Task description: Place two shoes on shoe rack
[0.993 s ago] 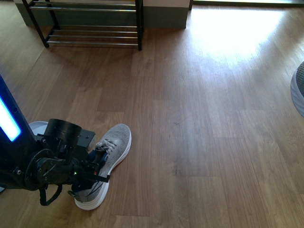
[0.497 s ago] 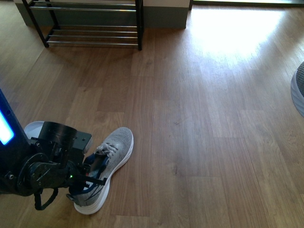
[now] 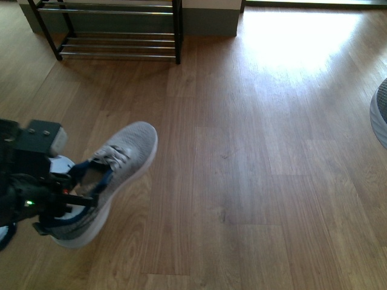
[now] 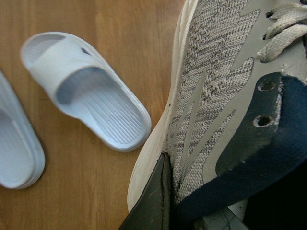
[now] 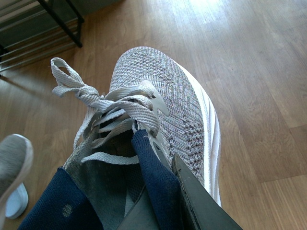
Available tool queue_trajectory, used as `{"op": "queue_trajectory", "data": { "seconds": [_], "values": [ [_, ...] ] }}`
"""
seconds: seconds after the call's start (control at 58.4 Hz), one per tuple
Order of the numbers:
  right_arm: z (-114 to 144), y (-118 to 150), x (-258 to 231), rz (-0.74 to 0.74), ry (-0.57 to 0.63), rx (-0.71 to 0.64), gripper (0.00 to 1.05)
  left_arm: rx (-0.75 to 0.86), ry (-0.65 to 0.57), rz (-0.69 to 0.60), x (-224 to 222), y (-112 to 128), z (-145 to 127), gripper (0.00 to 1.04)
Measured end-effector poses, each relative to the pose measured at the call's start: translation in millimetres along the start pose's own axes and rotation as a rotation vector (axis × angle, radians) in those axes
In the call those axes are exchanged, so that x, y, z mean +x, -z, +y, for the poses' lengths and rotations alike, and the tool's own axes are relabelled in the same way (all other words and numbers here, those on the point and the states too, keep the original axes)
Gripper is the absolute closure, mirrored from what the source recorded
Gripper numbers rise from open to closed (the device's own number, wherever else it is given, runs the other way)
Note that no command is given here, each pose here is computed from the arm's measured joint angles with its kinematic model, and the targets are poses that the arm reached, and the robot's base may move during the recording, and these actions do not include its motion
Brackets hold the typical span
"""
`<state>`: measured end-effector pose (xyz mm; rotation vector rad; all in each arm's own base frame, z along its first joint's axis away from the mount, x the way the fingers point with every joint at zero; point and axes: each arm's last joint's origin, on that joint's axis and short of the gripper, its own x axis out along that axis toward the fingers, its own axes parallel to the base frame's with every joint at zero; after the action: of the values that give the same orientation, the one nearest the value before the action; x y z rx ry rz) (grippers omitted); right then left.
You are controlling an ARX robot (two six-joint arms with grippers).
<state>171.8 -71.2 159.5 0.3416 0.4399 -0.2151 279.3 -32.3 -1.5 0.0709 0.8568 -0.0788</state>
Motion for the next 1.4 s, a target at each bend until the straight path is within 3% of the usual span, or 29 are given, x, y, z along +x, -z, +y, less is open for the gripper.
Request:
{"op": "queue_trajectory", "data": {
  "seconds": [0.257,0.582,0.839,1.405],
  "values": [
    [0,0,0,0.000,0.000,0.000,1.04,-0.103,-0.067,-0.162,-107,-14,21,1.03],
    [0,0,0,0.000,0.000,0.000,1.04,-0.153,-0.111,-0.399,-181,-32,33,1.03],
    [0,0,0,0.000,0.000,0.000,1.04,-0.166,-0.153,-0.479,-205,-37,33,1.03],
    [0,0,0,0.000,0.000,0.000,1.04,-0.164,-0.148,-0.477,-205,-38,33,1.03]
  ]
}}
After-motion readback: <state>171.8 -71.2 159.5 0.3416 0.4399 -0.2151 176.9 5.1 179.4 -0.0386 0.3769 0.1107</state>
